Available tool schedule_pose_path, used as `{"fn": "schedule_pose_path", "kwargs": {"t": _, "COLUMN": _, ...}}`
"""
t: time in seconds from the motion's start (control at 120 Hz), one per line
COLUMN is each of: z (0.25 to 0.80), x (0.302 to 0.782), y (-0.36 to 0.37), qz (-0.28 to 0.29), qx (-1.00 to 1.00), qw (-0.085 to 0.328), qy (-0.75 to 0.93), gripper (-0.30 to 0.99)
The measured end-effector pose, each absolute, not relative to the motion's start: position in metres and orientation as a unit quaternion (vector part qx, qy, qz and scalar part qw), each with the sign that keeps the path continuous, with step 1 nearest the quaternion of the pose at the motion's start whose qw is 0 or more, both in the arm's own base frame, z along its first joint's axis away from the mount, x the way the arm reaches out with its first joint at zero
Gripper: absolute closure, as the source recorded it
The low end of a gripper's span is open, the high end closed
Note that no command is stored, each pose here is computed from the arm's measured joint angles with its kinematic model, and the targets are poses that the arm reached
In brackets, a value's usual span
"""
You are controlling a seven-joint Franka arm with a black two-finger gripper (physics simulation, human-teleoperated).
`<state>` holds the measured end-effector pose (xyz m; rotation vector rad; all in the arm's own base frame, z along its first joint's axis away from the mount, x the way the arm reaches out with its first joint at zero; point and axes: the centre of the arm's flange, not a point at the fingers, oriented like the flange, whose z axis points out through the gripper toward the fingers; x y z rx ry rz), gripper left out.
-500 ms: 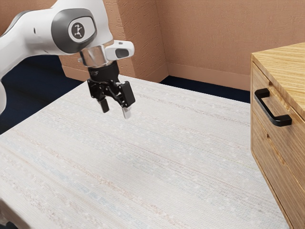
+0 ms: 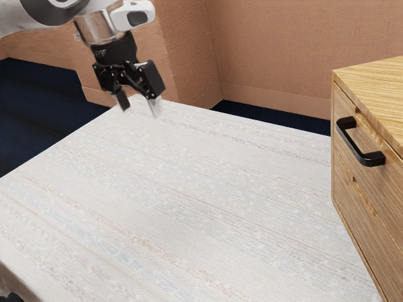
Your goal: Pull the drawer handle with one arm to open the drawer
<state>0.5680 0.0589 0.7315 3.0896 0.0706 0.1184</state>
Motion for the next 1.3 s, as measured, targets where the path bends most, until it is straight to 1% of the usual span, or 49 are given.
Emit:
{"fn": "schedule_pose_path", "kwargs": {"t": 0.1, "z": 0.742, "x": 0.561, "y": 0.032, "qz": 0.031, "qx": 0.999, "qw": 0.036, "qy": 0.011, "gripper": 0.00}}
{"fn": "schedule_pose_path", "kwargs": {"t": 0.217, "z": 0.734, "x": 0.566, "y": -0.004, "qz": 0.019, "qx": 0.999, "qw": 0.048, "qy": -0.001, "gripper": 0.00}}
{"fn": "schedule_pose_path", "kwargs": {"t": 0.367, "z": 0.722, "x": 0.567, "y": -0.008, "qz": 0.006, "qx": 0.998, "qw": 0.051, "qy": 0.030, "gripper": 0.00}}
{"fn": "schedule_pose_path", "kwargs": {"t": 0.542, "z": 0.704, "x": 0.526, "y": -0.017, "qz": -0.015, "qx": 0.994, "qw": 0.063, "qy": 0.086, "gripper": 0.00}}
{"fn": "schedule_pose_path", "kwargs": {"t": 0.675, "z": 0.702, "x": 0.500, "y": -0.026, "qz": -0.006, "qx": 0.987, "qw": 0.078, "qy": 0.138, "gripper": 0.00}}
{"fn": "schedule_pose_path", "kwargs": {"t": 0.783, "z": 0.704, "x": 0.495, "y": -0.043, "qz": 0.002, "qx": 0.980, "qw": 0.084, "qy": 0.179, "gripper": 0.00}}
{"fn": "schedule_pose_path", "kwargs": {"t": 1.092, "z": 0.699, "x": 0.503, "y": -0.060, "qz": 0.009, "qx": 0.946, "qw": 0.080, "qy": 0.315, "gripper": 0.00}}
{"fn": "schedule_pose_path", "kwargs": {"t": 1.233, "z": 0.689, "x": 0.503, "y": -0.091, "qz": 0.015, "qx": 0.938, "qw": 0.053, "qy": 0.342, "gripper": 0.00}}
{"fn": "schedule_pose_path", "kwargs": {"t": 1.3, "z": 0.685, "x": 0.503, "y": -0.102, "qz": 0.022, "qx": 0.934, "qw": 0.048, "qy": 0.354, "gripper": 0.00}}
